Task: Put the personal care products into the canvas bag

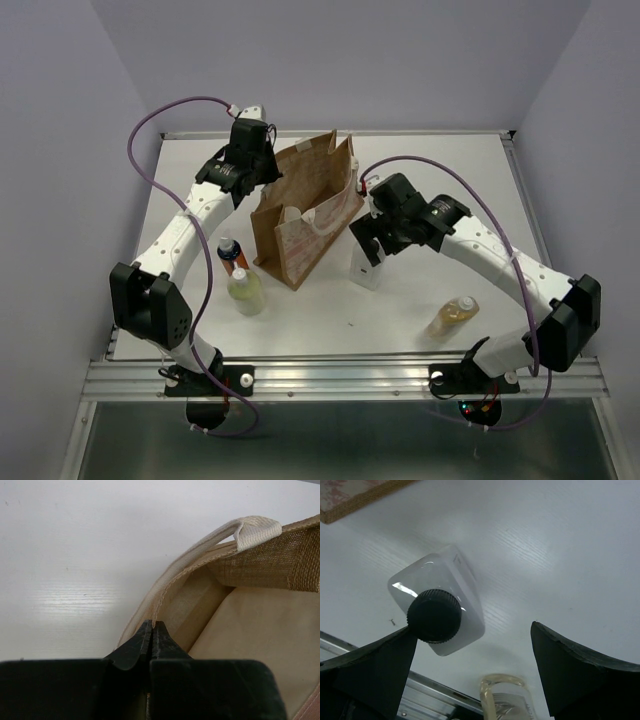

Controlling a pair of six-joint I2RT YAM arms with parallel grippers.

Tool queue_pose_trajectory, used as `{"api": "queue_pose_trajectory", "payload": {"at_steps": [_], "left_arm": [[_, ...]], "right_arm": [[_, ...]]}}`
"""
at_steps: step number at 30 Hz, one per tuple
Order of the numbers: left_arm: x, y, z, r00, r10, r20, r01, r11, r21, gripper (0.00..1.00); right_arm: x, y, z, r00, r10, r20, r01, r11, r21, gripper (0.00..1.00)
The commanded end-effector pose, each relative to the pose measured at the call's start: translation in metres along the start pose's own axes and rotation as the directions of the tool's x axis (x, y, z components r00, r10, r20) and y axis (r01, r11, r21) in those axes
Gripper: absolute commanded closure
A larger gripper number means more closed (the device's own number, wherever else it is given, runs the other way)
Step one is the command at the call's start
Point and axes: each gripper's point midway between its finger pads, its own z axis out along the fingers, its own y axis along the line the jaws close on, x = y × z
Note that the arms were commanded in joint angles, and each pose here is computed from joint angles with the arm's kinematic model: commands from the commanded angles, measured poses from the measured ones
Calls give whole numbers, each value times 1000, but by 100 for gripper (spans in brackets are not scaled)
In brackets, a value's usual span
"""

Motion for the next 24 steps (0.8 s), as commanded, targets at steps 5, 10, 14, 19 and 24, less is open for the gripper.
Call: {"api": "queue_pose_trajectory", "payload": {"at_steps": [5, 10, 14, 19, 24], "left_arm": [[2, 5, 2, 1000, 17, 3, -17, 1000, -21, 100], [1, 8, 1, 1000, 15, 7, -14, 999, -30, 100], [0, 7, -1, 1000, 13, 13, -12, 1000, -28, 100], [0, 7, -2, 1000, 8, 15, -8, 1000, -28, 100], [2, 8, -1, 1000, 5, 13, -5, 999, -31, 100]], "right_arm": [[-11, 24, 28, 989, -136, 58, 146, 962, -231, 0], [0, 36, 47, 987, -159, 9, 155, 945, -289, 1], [5, 40, 53, 988, -150, -20, 137, 943, -305, 17], [-7, 31, 43, 997, -79, -4, 76, 967, -242, 87], [-51, 21, -12, 993, 18, 119, 8, 978, -209, 99]]}}
